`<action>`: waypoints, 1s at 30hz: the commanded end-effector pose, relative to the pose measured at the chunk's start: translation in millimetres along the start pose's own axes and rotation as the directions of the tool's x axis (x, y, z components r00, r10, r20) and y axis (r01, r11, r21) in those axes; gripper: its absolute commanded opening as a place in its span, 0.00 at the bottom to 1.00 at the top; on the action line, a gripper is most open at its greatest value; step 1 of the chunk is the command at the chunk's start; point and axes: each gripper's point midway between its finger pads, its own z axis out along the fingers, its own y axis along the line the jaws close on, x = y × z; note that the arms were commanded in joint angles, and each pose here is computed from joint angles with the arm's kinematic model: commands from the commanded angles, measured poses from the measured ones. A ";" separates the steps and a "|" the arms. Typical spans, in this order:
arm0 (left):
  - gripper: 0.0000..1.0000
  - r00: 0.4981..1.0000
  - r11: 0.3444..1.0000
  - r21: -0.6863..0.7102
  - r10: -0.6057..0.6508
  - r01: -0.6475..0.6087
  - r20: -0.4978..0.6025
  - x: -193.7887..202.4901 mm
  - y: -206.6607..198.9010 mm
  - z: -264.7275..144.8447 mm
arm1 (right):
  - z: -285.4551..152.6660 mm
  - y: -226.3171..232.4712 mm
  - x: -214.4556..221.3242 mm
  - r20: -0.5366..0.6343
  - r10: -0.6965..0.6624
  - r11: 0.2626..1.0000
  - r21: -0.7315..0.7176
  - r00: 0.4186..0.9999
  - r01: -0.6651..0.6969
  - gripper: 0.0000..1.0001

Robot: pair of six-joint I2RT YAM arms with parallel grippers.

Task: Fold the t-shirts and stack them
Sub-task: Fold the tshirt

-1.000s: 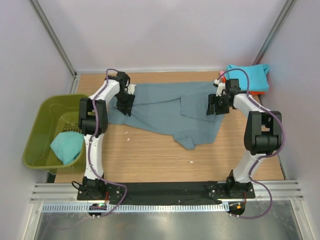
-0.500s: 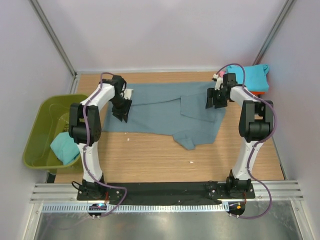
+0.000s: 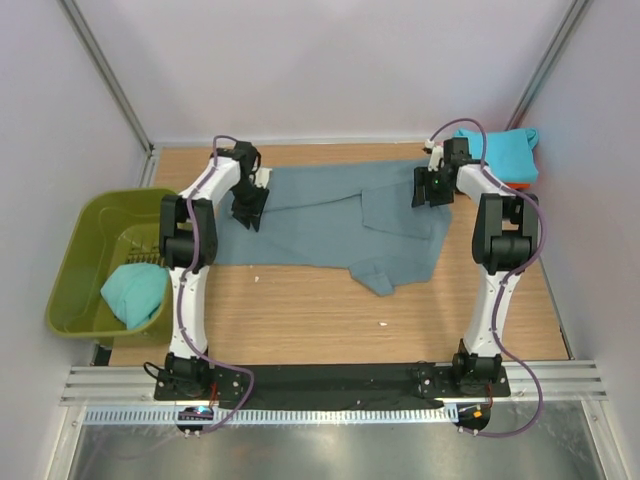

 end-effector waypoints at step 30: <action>0.40 0.990 0.996 0.059 0.062 -0.070 0.125 25.5 -37.6 -79.2 | -105.2 48.5 -24.8 0.171 -0.196 0.972 -0.093 0.965 0.214 0.63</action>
